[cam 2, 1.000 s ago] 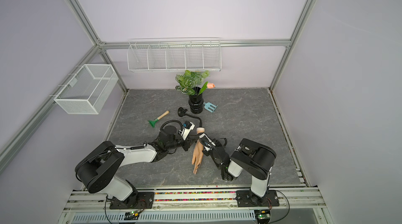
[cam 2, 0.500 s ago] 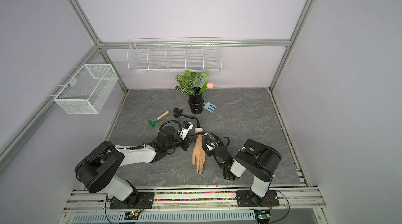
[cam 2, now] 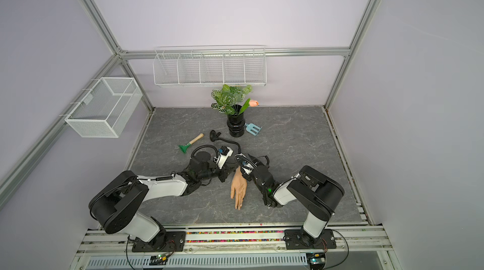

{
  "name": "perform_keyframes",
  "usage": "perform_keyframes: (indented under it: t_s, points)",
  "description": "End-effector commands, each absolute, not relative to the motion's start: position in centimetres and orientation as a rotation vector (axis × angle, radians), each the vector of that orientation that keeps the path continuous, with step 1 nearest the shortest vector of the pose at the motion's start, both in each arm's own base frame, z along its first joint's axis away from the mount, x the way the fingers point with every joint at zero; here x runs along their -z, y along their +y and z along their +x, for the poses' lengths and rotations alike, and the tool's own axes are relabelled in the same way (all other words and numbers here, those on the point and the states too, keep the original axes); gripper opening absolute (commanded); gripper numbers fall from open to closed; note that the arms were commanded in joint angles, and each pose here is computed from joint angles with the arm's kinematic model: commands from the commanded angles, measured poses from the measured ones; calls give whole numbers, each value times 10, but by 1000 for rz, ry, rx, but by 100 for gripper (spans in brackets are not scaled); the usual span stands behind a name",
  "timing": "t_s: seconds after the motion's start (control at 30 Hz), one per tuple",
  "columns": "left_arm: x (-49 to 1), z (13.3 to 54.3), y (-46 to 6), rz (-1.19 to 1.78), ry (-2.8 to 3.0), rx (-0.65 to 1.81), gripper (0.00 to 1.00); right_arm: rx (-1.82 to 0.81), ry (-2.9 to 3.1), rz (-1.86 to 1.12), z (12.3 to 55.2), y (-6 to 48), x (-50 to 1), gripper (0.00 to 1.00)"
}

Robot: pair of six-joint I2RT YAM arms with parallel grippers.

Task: Take off the watch
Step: Untie the watch from the hand, then take off the watch from the hand.

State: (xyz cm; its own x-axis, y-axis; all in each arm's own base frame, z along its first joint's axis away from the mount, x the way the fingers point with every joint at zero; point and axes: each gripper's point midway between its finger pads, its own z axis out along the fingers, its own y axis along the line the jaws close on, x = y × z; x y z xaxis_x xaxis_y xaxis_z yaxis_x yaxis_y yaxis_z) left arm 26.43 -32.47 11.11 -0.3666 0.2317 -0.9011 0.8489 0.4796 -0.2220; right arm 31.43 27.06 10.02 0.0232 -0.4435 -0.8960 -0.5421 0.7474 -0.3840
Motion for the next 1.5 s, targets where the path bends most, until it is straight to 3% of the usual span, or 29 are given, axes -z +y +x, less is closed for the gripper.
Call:
perform_keyframes:
  t_s: [0.0,0.13,0.43,0.6,0.8,1.13,1.23,1.3,1.47]
  points:
    - [-142,263,-333,906,1735,946,13,-151,1612,-878,310,280,-92,35]
    - [-143,269,-333,857,1736,954,24,-250,1638,-822,310,284,-95,7]
    - [-141,278,-322,763,1761,896,52,-349,1779,-326,333,228,-96,7]
    - [-140,285,-311,685,1766,851,67,-442,1877,-205,336,217,-85,7]
    - [-141,291,-301,628,1779,798,71,-385,1909,-85,342,183,-78,7]
    - [-150,289,-313,650,1756,869,74,-212,1908,-270,331,169,-107,6]
    - [-153,291,-313,626,1753,874,82,-182,1953,-328,327,165,-120,7]
    - [-152,298,-307,566,1769,844,98,-166,1972,-387,323,165,-131,7]
    - [-152,296,-308,579,1776,854,99,-156,1991,-313,323,146,-161,7]
